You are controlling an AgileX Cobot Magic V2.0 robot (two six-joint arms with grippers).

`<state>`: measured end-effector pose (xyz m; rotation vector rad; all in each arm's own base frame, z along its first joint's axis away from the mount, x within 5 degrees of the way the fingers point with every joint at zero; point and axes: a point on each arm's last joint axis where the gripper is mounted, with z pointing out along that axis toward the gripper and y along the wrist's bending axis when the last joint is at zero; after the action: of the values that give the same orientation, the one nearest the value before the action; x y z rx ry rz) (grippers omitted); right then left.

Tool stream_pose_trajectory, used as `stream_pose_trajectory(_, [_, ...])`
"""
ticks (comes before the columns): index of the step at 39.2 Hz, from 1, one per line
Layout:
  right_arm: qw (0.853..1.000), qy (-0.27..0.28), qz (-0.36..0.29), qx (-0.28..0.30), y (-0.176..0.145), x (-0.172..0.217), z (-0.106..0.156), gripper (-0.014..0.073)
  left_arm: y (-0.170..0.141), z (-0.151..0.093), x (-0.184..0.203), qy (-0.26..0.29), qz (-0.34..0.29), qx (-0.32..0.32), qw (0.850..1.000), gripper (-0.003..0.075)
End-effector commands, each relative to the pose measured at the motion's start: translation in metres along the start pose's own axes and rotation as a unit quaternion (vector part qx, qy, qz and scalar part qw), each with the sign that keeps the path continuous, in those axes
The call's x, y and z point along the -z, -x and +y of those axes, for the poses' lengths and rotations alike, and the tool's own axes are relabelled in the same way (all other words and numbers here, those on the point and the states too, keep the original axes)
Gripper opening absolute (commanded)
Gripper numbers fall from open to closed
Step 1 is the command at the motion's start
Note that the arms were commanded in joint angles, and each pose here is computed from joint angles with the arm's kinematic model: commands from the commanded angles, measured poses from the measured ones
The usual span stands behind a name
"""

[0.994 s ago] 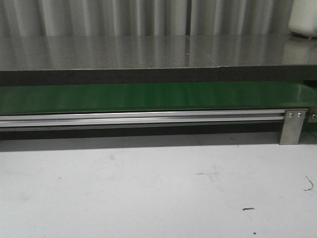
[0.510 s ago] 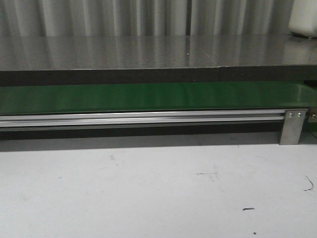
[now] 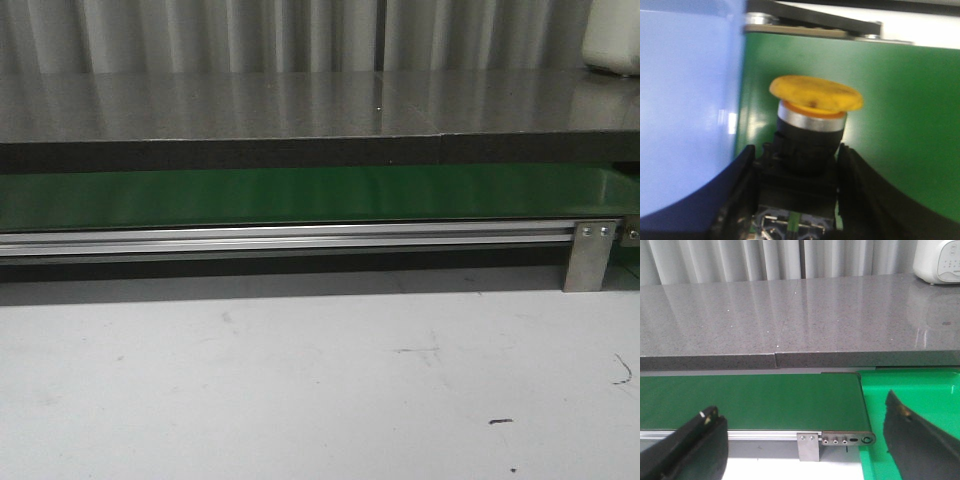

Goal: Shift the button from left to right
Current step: 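Lift the button and lower it onto the conveyor belt's near end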

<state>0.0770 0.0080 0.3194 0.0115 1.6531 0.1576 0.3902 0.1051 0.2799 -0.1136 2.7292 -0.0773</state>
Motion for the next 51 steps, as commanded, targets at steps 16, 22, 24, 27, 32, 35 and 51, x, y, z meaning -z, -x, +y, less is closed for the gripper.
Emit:
stream_pose_trajectory(16, [0.999,-0.002,-0.049,0.001,0.018,0.001,0.001,0.0645,0.009,-0.036,-0.007,-0.002,0.006,-0.019,1.0,0.0252])
stream_pose_trajectory(22, [0.999,-0.002,-0.049,0.001,0.018,0.001,0.001,0.0645,0.009,-0.043,-0.008,-0.011,0.009,-0.023,1.0,0.0512])
stream_pose_trajectory(24, [0.999,-0.002,-0.049,0.001,0.018,0.001,0.001,0.0645,0.009,-0.047,-0.008,-0.013,0.009,-0.032,0.999,0.0559])
stream_pose_trajectory(27, [0.999,-0.002,-0.049,0.001,0.018,0.001,0.001,0.0645,0.01,-0.052,-0.009,-0.015,0.006,-0.038,0.999,0.0572])
stream_pose_trajectory(32, [0.999,-0.002,-0.049,0.001,0.018,0.001,0.001,0.0645,0.015,-0.059,-0.003,-0.017,-0.007,-0.052,0.998,0.0566])
stream_pose_trajectory(35, [0.999,-0.002,-0.049,0.001,0.018,0.001,0.001,0.0645,0.021,-0.067,0.012,-0.02,-0.023,-0.061,0.998,0.0566])
stream_pose_trajectory(51, [0.999,-0.002,-0.049,0.001,0.018,0.001,0.001,0.0645,0.021,-0.085,0.076,-0.037,-0.052,-0.085,0.994,0.0095])
